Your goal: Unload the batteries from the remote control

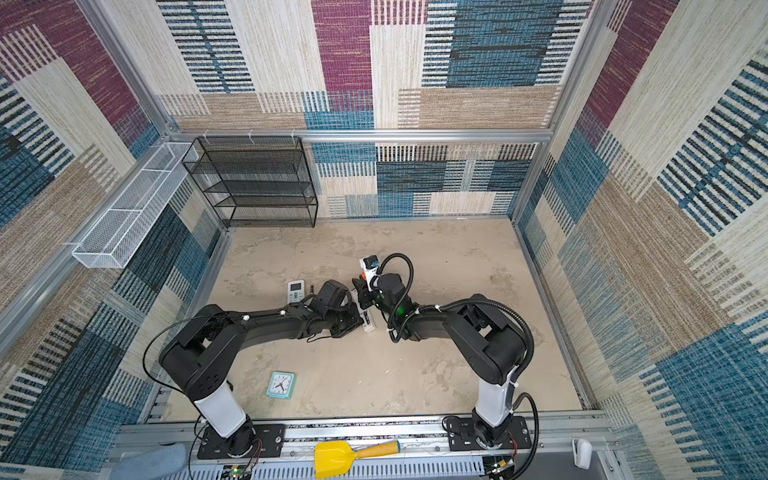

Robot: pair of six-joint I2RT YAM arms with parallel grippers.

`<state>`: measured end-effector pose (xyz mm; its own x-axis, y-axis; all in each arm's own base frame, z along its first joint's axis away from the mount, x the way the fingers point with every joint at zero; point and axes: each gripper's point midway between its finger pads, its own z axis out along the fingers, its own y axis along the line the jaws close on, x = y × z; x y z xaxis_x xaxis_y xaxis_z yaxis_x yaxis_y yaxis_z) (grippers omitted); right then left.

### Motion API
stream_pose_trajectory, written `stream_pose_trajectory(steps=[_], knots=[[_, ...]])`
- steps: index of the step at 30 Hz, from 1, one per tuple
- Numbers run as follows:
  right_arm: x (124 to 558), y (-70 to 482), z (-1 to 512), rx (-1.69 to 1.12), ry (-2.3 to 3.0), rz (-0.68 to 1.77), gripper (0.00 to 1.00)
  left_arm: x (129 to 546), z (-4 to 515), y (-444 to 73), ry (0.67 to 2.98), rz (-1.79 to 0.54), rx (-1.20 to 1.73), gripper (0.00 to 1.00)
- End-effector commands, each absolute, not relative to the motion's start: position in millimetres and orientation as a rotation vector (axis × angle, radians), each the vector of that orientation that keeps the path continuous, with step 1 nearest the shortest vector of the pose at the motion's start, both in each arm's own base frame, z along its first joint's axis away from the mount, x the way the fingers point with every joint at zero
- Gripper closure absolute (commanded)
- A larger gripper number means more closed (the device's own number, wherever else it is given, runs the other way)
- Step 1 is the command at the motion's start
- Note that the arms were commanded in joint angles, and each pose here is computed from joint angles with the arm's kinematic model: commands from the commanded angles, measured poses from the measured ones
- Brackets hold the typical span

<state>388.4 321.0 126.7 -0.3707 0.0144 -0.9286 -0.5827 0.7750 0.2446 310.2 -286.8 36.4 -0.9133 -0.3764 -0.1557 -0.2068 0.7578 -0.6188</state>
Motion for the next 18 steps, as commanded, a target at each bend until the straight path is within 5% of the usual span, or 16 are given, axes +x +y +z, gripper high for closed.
stream_pose_trajectory(steps=[1, 18], knots=[[372, 311, 84, -0.369, 2.041, 0.792, 1.0, 327, 55, -294, 2.586, -0.964, -0.454, 1.0], [378, 290, 77, -0.163, 2.087, 0.97, 1.0, 326, 54, -294, 2.588, -0.967, -0.461, 1.0]])
